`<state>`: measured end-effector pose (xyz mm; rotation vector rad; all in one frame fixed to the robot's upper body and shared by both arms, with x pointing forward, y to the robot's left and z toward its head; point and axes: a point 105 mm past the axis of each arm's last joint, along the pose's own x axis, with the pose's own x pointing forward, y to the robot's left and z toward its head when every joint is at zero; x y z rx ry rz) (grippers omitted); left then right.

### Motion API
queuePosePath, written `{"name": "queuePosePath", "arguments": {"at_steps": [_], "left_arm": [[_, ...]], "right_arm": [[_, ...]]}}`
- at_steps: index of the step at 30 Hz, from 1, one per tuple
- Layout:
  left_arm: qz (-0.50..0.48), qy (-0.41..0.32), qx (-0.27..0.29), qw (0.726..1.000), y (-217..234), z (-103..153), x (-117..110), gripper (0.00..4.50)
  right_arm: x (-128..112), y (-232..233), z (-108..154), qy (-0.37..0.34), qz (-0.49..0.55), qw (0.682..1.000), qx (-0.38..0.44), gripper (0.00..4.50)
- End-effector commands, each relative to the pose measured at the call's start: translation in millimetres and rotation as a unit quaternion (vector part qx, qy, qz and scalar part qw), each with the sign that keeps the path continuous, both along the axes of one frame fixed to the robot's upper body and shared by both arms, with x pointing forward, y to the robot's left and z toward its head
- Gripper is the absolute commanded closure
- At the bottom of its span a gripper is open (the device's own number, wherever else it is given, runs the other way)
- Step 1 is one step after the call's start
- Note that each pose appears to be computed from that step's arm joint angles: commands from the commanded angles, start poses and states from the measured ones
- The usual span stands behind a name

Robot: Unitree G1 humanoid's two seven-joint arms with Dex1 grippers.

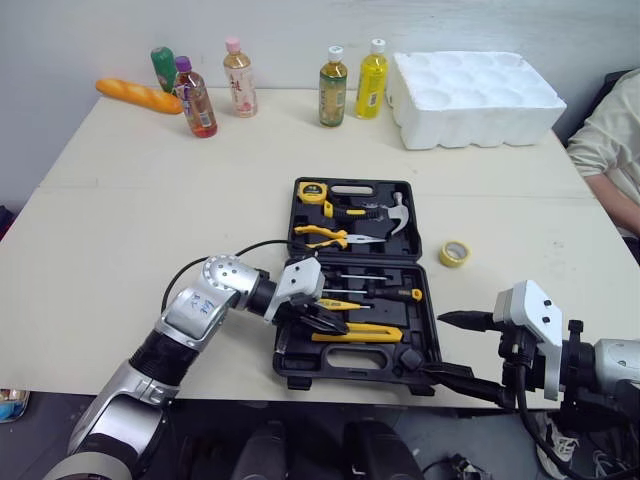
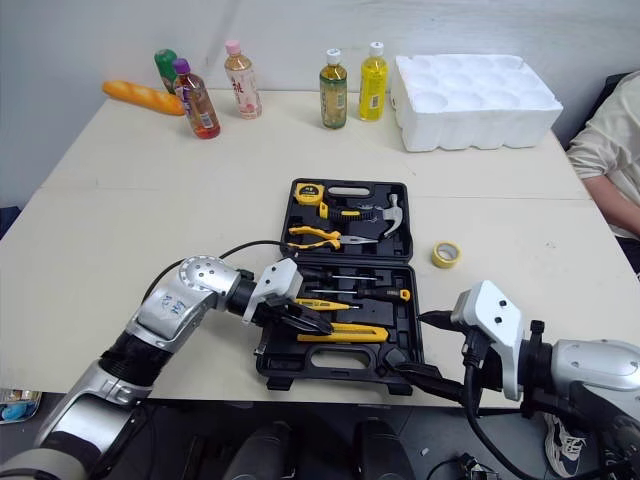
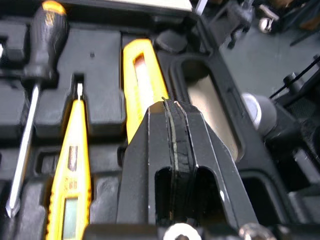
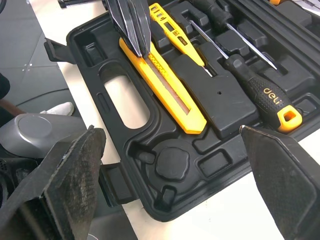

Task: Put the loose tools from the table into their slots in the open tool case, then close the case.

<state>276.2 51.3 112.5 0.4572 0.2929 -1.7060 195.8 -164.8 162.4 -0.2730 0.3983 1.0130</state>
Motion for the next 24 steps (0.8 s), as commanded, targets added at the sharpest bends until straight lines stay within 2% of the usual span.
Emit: {"name": "queuePosePath", "arguments": {"at_steps": [1,3,7,13,15,17,22,24], "left_arm": [[0.003,-0.015,0.105,0.994,14,-32,-1,4.45],[0.009,-0.005,0.121,0.993,15,-39,-3,4.45],[0.007,-0.03,0.142,0.989,18,-46,-2,4.45],[0.026,-0.033,0.077,0.996,10,-24,6,4.45],[0.038,-0.001,-0.02,0.999,14,14,1,3.86],[0.062,0.009,-0.073,0.995,27,39,0,3.25],[0.199,0.05,-0.136,0.969,88,67,7,0.98],[0.275,0.056,-0.125,0.952,126,63,10,0.02]], "right_arm": [[-1,1,3,-0.007,0.009,1.0,-0.007,0.0],[-3,1,1,-0.003,0.009,1.0,-0.01,0.0],[-3,1,0,-0.003,0.007,1.0,-0.011,0.0],[-2,0,1,-0.007,0.004,1.0,-0.012,0.0],[5,-10,7,-0.028,-0.02,0.999,-0.012,0.0],[11,-29,14,-0.043,-0.048,0.998,-0.02,0.0],[16,-81,26,-0.047,-0.116,0.992,-0.033,0.0],[16,-103,27,-0.046,-0.146,0.987,-0.04,0.0]]}}
